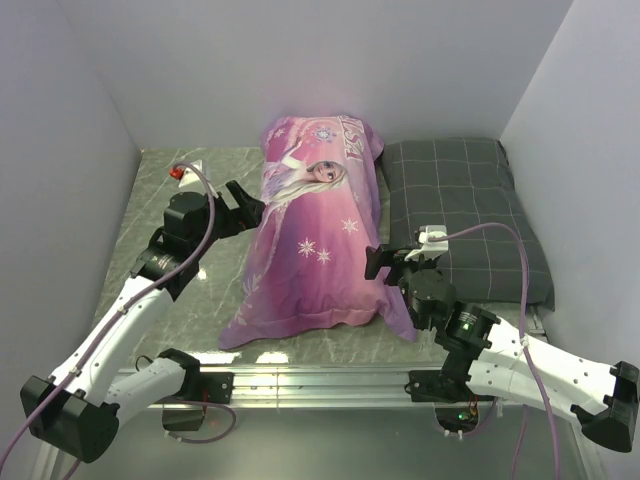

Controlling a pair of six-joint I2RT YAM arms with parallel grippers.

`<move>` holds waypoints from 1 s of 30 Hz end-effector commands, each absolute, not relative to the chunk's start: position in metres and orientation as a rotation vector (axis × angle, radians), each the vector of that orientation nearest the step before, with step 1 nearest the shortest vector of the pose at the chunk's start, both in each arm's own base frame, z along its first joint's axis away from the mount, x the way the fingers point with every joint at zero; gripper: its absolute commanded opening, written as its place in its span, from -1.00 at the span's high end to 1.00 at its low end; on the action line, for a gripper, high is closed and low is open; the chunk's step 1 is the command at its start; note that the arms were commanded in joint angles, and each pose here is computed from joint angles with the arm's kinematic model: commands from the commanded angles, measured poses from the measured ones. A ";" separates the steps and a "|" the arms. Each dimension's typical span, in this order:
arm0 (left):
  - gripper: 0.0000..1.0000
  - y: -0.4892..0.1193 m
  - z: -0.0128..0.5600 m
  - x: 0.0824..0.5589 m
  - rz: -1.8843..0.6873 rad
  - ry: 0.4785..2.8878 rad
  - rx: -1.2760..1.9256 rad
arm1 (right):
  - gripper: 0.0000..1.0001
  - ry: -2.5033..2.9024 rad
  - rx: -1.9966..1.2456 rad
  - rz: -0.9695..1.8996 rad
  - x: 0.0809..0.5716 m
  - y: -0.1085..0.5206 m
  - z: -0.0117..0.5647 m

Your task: Remove the pillowcase from the pillow

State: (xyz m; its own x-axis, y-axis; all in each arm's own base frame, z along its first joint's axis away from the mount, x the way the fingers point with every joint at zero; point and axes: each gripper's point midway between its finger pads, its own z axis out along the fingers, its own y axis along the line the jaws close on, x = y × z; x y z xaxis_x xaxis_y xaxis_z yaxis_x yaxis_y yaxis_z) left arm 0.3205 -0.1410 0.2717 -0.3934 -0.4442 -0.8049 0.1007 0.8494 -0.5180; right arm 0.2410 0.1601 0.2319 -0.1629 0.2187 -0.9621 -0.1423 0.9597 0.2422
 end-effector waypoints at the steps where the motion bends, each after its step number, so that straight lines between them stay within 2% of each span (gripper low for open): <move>1: -0.99 -0.144 0.295 0.324 -0.621 1.849 -0.243 | -1.00 1.669 0.077 0.348 0.242 0.162 0.249; 10: -0.99 -0.163 0.290 0.326 -0.702 1.889 -0.221 | -1.00 1.655 0.115 0.289 0.256 0.157 0.261; 19: -0.99 -0.191 0.247 0.324 -0.639 1.985 -0.202 | -1.00 1.781 0.154 0.264 0.327 0.136 0.279; 30: -0.98 -0.206 0.201 0.330 -0.633 2.074 -0.188 | -1.00 1.943 0.135 0.340 0.369 0.138 0.227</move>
State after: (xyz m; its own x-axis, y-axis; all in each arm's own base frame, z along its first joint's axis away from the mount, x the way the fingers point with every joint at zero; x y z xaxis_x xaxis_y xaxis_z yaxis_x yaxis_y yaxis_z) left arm 0.3220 -0.2012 0.1930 -0.5913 -0.3383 -0.7320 0.1013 0.8694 -0.4837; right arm 0.3630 0.1229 0.2191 -0.3787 0.2324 -0.8958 0.0042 0.9684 0.2495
